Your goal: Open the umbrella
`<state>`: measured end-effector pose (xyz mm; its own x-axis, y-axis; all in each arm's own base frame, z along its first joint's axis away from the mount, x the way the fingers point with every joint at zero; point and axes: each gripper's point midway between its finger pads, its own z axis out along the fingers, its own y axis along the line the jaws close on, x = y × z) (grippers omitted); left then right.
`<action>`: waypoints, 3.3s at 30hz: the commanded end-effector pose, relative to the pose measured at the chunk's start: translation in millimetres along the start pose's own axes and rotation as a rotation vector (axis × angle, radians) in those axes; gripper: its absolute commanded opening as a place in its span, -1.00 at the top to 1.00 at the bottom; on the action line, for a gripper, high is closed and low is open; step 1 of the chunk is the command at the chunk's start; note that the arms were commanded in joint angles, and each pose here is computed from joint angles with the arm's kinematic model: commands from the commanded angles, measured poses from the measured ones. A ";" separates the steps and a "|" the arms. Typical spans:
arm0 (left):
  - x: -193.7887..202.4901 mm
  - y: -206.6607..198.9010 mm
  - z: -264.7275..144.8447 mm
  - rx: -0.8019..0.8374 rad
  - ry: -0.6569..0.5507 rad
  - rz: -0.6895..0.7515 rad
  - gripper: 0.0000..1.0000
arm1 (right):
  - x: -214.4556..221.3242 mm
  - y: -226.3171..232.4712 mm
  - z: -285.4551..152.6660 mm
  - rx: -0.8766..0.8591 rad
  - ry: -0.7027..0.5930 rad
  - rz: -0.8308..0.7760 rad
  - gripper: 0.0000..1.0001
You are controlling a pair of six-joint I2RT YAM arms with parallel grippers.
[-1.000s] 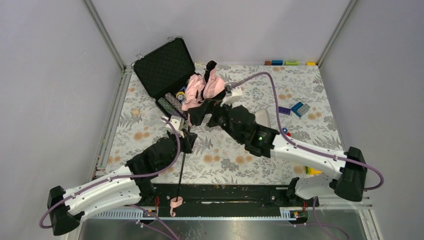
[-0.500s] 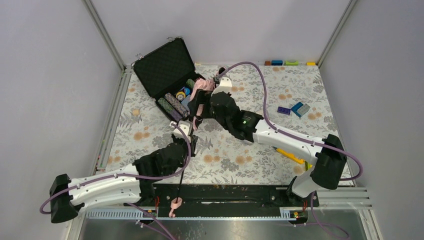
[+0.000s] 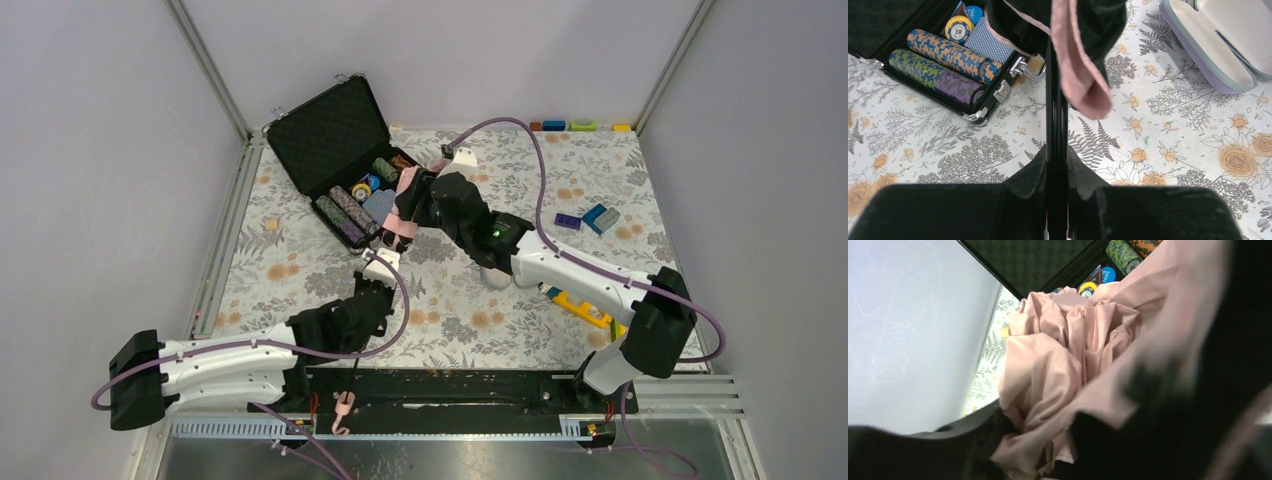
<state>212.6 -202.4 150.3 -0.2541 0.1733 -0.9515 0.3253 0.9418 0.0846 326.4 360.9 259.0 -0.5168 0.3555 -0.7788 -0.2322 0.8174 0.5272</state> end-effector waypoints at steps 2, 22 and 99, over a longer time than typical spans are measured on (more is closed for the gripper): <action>-45.2 -3.9 -7.2 0.029 -0.126 -0.054 1.00 | -45.2 3.5 -0.3 -0.048 -0.117 0.088 0.18; -58.1 -71.7 -74.7 0.552 0.062 -0.535 -0.98 | -94.7 87.1 -133.2 -0.817 -0.315 0.192 1.00; -70.9 -53.6 -31.3 0.375 -0.197 -0.562 1.00 | 0.2 88.1 -109.8 -0.270 -0.048 -0.363 0.34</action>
<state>178.1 -252.2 185.4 -0.3749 -0.3076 -0.8745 0.4831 0.7403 -0.4675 210.0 384.8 320.5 -0.3701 0.0587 -0.9271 -0.6154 0.7321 0.2920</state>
